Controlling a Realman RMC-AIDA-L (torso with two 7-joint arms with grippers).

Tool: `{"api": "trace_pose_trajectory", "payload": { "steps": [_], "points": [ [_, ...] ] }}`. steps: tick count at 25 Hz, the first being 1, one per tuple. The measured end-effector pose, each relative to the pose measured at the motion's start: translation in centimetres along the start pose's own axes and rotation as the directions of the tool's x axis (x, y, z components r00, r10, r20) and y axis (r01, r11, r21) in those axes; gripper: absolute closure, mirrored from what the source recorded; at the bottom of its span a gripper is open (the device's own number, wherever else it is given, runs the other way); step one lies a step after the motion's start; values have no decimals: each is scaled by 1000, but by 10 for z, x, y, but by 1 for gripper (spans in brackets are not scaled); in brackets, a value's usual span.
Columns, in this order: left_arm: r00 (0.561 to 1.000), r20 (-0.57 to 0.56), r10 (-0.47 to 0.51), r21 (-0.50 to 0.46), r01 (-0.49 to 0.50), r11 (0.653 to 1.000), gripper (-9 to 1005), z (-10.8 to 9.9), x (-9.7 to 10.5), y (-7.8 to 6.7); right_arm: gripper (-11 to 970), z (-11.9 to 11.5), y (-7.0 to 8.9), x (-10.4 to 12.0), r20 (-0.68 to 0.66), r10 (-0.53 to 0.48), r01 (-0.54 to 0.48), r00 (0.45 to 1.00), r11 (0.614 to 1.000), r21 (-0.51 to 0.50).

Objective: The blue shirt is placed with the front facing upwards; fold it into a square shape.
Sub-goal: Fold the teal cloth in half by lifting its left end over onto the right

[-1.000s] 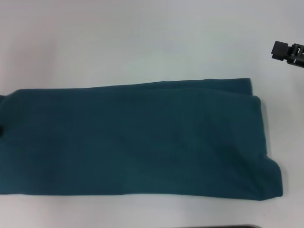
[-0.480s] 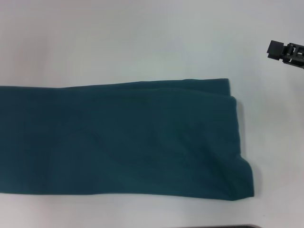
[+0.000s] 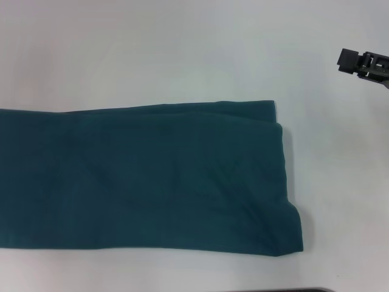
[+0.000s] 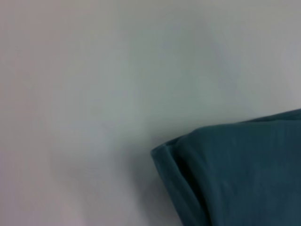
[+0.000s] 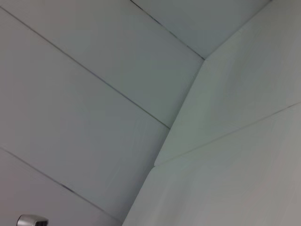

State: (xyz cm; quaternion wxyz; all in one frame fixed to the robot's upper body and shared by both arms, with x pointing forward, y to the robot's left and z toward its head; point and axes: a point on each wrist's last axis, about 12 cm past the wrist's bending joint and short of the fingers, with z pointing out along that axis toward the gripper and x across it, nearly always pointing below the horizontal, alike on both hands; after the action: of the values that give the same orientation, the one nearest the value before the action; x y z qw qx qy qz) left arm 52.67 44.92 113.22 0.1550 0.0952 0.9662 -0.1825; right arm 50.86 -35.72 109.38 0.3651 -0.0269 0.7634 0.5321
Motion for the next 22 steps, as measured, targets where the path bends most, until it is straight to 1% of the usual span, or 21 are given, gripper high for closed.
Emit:
{"api": "trace_pose_trajectory", "payload": {
  "steps": [8, 12, 15, 17, 20, 21, 22],
  "points": [
    [999, 19, -28, -5, 28, 1000, 979, -8, 4, 6, 352, 0, 0, -3, -4, -5, 5, 1000, 1000, 1],
    [999, 16, -32, -4, 32, 999, 979, -10, 5, 6, 352, -1, 0, -4, -6, -8, 8, 1000, 1000, 2],
    [1000, 11, -25, 8, 25, 1000, 979, -12, 5, 2, 352, -1, 0, -4, -8, -9, 9, 1000, 1000, 3],
    [1000, 14, -21, 44, 20, 999, 979, -15, 3, -4, 353, -1, 0, -4, -8, -10, 10, 1000, 1000, 3],
    [1000, 15, -20, 59, 20, 998, 980, -15, 3, -6, 353, 0, 1, -6, -10, -13, 13, 1000, 1000, 2],
    [1000, 23, -16, 95, 14, 995, 980, -16, 1, -12, 353, 0, 1, -6, -12, -14, 14, 1000, 1000, 2],
    [1000, 26, -13, 107, 10, 994, 980, -17, 0, -15, 353, 1, 1, -6, -13, -15, 15, 1000, 1000, 1]
  ]
}}
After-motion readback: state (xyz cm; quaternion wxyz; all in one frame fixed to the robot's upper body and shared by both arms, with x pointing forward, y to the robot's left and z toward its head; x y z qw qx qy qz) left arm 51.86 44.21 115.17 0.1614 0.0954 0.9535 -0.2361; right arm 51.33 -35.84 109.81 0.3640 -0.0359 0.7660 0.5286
